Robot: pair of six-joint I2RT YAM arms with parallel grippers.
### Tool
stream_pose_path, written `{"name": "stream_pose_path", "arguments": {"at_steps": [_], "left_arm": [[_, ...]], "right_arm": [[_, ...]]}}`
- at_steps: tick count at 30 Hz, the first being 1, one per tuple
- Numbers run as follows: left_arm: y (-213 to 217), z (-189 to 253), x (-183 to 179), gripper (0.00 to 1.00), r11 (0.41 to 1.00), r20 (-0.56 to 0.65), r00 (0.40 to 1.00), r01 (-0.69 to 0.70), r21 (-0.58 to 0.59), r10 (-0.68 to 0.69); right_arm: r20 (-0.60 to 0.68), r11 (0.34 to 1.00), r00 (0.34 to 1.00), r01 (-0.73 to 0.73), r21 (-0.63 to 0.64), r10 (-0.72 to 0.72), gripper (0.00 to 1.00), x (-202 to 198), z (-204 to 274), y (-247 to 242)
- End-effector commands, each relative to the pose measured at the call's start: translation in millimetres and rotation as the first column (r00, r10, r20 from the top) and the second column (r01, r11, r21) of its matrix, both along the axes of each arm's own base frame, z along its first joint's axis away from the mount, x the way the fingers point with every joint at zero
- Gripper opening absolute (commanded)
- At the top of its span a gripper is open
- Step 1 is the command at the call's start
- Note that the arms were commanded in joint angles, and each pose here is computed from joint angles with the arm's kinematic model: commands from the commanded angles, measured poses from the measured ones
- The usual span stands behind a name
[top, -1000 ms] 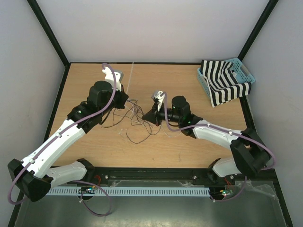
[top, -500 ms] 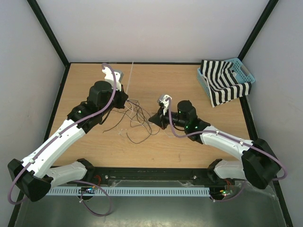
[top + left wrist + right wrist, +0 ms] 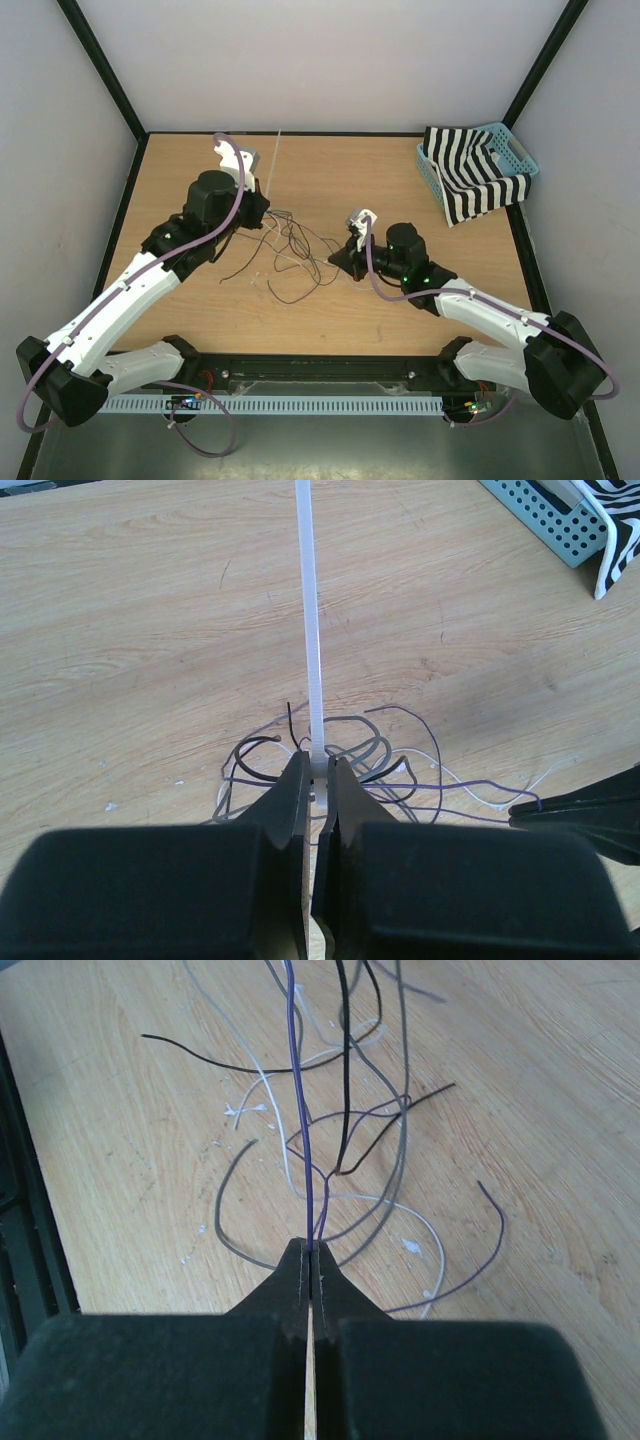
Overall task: Zip-tie the wires
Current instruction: Adjust the cable at the center of the board.
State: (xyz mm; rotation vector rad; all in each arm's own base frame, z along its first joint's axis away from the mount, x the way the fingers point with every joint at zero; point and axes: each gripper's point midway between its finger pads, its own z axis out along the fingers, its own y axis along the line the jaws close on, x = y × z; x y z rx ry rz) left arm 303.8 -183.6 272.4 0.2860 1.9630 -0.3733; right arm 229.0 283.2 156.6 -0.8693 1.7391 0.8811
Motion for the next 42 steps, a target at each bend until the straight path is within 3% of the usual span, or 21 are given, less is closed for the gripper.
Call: {"name": "stream_pose_path", "arguments": {"at_steps": [1, 7, 16, 21, 23, 27, 31, 36, 42], "left_arm": [[2, 16, 6, 0.0, 1.0, 0.05, 0.999, -0.013, -0.017, 0.013], [0, 13, 7, 0.0, 0.999, 0.039, 0.999, -0.017, -0.032, 0.018], [4, 14, 7, 0.0, 0.999, 0.049, 0.998, -0.035, -0.031, 0.036], [2, 9, 10, 0.0, 0.997, 0.033, 0.998, -0.054, -0.059, 0.056], [1, 7, 10, 0.0, 0.995, 0.021, 0.998, -0.065, -0.076, 0.067], [3, 1, 11, 0.0, 0.991, -0.001, 0.995, -0.099, -0.095, 0.1], [4, -9, 10, 0.0, 0.986, -0.026, 0.992, -0.125, -0.112, 0.123], [3, -17, 9, 0.0, 0.983, -0.046, 0.991, -0.134, -0.127, 0.129], [2, -17, 8, 0.0, 0.983, -0.048, 0.992, -0.126, -0.131, 0.121]], "right_arm": [[0.008, 0.998, 0.998, 0.058, -0.013, -0.058, 0.0, 5, -3, -16], [0.001, 0.998, 0.998, 0.056, 0.003, -0.056, 0.0, 8, 1, -16], [-0.013, 0.971, 0.971, 0.237, -0.021, -0.237, 0.0, 29, -5, -46], [-0.005, 0.988, 0.989, 0.149, 0.027, -0.149, 0.34, 21, 10, -32], [0.017, 0.988, 0.989, 0.146, 0.044, -0.147, 0.43, 23, 18, -31], [0.112, 0.982, 0.983, 0.133, 0.137, -0.149, 0.49, 24, 48, -28], [0.255, 0.976, 0.964, 0.011, 0.219, -0.068, 0.5, 4, 77, -8], [0.534, 0.922, 0.846, -0.21, 0.326, 0.004, 0.55, -50, 104, 20], [0.611, 0.927, 0.783, -0.305, 0.22, 0.113, 0.55, -63, 90, 73]]}}
